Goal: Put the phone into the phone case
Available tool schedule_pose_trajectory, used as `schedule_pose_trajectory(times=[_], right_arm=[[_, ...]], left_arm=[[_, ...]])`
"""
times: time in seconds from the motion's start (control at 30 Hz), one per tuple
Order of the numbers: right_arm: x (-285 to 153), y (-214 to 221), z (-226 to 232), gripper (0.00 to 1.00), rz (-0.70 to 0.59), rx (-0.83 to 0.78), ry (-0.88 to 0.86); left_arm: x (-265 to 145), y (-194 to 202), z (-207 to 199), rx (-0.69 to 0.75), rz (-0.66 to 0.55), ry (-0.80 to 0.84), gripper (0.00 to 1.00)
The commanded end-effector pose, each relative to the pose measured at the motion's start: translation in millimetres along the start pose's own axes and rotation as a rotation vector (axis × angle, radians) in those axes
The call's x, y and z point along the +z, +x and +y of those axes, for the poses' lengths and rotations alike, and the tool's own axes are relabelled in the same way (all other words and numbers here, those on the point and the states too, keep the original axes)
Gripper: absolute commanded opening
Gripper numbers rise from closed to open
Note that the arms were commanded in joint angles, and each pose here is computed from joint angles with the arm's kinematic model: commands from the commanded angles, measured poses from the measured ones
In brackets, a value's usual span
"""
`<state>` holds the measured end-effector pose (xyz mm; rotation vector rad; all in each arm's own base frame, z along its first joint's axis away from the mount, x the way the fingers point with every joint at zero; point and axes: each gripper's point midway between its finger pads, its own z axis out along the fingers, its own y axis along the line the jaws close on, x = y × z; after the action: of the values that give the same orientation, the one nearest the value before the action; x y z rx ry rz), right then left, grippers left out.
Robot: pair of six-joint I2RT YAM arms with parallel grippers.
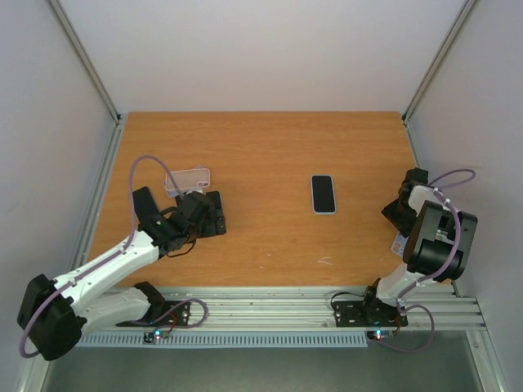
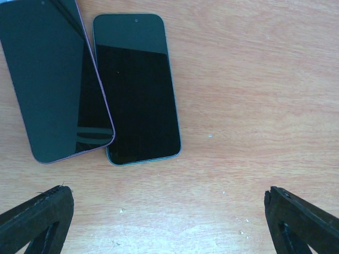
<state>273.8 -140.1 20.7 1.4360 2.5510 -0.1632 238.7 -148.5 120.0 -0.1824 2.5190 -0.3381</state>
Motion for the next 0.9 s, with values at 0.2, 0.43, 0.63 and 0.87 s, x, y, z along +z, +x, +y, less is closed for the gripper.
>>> schedule_pose_trajectory(times=[0.2,0.43,0.63,0.87], right_arm=[[8.8,2.5,-3.6,0.19,0.020,0.012,0.018],[-10.4,-0.1,9.8,0.01,-0.038,-0.058,-0.022],[-25.3,12.0,36.2,0.01,-0.070,-0.202,-0.036],[-44.1,20.9,56.7,0.01,-0.111,-0.296,-0.065]], left_arm=[[-4.3,-12.7,-10.3,-0.016,-0.033,0.035,0.99],[-5.0,-12.9,-8.9,-0.020,-0.039,0.031,0.99],[-8.1,-16.3,-5.3,-0.013,-0.048,0.008,0.99],[-12.1,-17.5,-8.7,-0.003,-0.035,0.019,0.99]])
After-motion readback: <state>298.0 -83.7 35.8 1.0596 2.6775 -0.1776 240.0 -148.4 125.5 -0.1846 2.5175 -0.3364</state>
